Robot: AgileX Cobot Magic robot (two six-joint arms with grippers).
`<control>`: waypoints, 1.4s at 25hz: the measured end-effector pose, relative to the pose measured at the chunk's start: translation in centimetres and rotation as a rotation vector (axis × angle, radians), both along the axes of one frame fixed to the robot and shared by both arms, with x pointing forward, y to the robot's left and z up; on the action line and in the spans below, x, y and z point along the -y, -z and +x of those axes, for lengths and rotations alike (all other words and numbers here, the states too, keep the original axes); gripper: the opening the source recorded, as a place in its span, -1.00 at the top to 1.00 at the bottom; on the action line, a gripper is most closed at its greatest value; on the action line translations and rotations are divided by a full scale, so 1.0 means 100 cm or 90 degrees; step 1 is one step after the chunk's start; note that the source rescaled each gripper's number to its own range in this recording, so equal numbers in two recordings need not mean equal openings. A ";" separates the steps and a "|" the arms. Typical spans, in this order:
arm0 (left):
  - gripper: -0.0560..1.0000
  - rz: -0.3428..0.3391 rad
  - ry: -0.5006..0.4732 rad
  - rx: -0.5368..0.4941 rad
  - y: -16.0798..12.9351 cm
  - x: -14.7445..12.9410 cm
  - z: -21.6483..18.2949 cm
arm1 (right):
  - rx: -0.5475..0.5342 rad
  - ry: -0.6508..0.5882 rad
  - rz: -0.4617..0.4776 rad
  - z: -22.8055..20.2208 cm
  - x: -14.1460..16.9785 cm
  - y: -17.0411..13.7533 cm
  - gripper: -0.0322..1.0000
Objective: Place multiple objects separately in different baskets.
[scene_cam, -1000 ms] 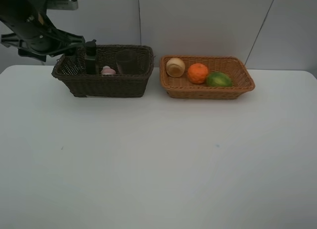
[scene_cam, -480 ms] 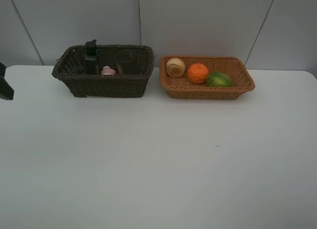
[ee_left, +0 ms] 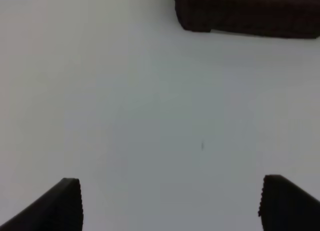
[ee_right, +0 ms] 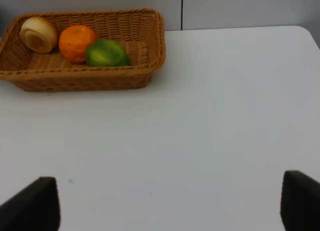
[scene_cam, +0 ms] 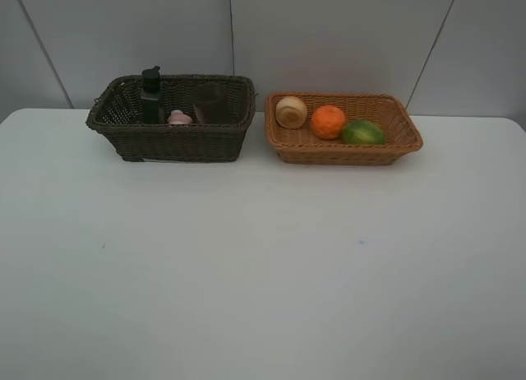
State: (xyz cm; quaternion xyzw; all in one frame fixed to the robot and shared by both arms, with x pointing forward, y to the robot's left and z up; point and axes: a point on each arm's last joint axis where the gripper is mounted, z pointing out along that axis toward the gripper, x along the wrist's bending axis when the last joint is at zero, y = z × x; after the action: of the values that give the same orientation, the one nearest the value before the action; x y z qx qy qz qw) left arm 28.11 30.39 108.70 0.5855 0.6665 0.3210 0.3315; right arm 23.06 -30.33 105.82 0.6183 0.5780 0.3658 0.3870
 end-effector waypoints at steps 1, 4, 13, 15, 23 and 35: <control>-0.85 0.002 0.001 0.011 0.001 0.000 -0.010 | 0.000 0.000 0.000 0.000 0.000 0.000 -0.81; -0.85 0.015 0.012 0.028 0.008 0.001 -0.030 | 0.000 0.000 0.000 0.000 0.000 0.000 -0.81; -0.85 0.047 0.048 0.035 0.028 0.004 -0.047 | 0.000 0.000 0.000 0.000 0.000 0.000 -0.81; -0.85 0.047 0.050 0.037 0.028 0.004 -0.046 | 0.000 0.000 0.000 0.000 0.000 0.000 -0.81; -0.85 0.030 0.090 0.057 0.033 0.007 -0.040 | 0.000 0.000 0.000 0.000 0.000 0.000 -0.81; -0.85 0.031 0.110 0.097 0.033 0.006 -0.049 | 0.000 0.000 0.000 0.000 0.000 0.000 -0.81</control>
State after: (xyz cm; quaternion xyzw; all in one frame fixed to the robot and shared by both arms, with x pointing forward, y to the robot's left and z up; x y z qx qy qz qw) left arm 23.20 29.74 105.42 0.6227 0.5781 0.3510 0.3935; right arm 23.06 -30.33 105.82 0.6183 0.5780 0.3658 0.3870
